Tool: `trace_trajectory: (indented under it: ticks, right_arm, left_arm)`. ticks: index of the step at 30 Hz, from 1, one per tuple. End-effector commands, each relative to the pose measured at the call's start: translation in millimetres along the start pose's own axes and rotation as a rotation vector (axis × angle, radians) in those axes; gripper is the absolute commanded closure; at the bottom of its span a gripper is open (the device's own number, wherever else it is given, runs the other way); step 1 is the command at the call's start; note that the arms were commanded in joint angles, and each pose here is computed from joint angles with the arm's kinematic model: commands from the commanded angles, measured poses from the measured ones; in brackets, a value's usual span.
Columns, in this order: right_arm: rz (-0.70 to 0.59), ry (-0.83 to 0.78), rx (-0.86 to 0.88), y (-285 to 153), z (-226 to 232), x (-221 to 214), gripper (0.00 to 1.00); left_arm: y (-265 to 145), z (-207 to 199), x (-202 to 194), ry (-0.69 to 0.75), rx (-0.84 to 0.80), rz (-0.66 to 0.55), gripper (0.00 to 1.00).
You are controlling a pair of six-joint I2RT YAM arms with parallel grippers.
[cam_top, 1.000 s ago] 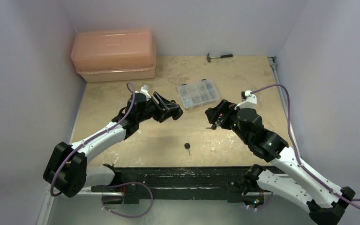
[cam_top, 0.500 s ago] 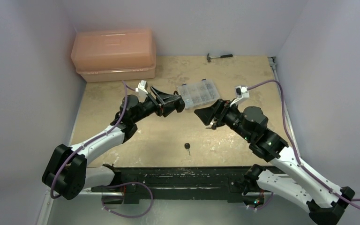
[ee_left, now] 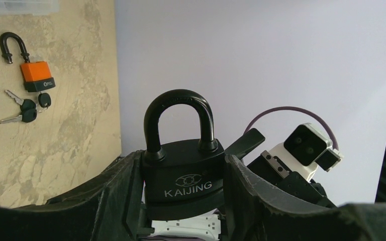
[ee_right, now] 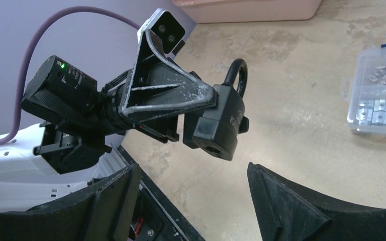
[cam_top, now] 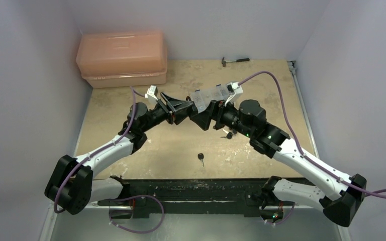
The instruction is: Unlock with the key
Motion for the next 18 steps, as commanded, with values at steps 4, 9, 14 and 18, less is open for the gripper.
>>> trace_trajectory:
  ticks: [4, 9, 14, 18]
  right_arm:
    - [-0.048, -0.068, 0.006, 18.4, 23.6, 17.0, 0.16]
    - [-0.057, -0.094, -0.066, 32.6, 15.6, 15.7, 0.19]
    - [-0.040, -0.120, -0.124, 43.2, 8.6, 7.5, 0.22]
    - [-0.053, -0.120, -0.164, 49.0, 2.3, 5.0, 0.26]
  left_arm:
    - [-8.5, -37.9, 5.6, 0.050, -0.177, -0.042, 1.00]
    - [-8.1, -37.8, 6.4, 0.049, -0.177, -0.047, 1.00]
    - [-9.1, -39.8, 7.3, 0.043, -0.192, -0.059, 1.00]
    - [-10.1, -39.7, 7.0, 0.044, -0.196, -0.061, 1.00]
Point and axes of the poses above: each gripper's point midway between its finger pads, its own y axis out along the fingers, its own z axis along the line the jaws close on, x = y × z, the point moved 6 cm from there along -y, back along the fingers, and after that the axes turned 9 degrees about y, right-handed, at the moved point
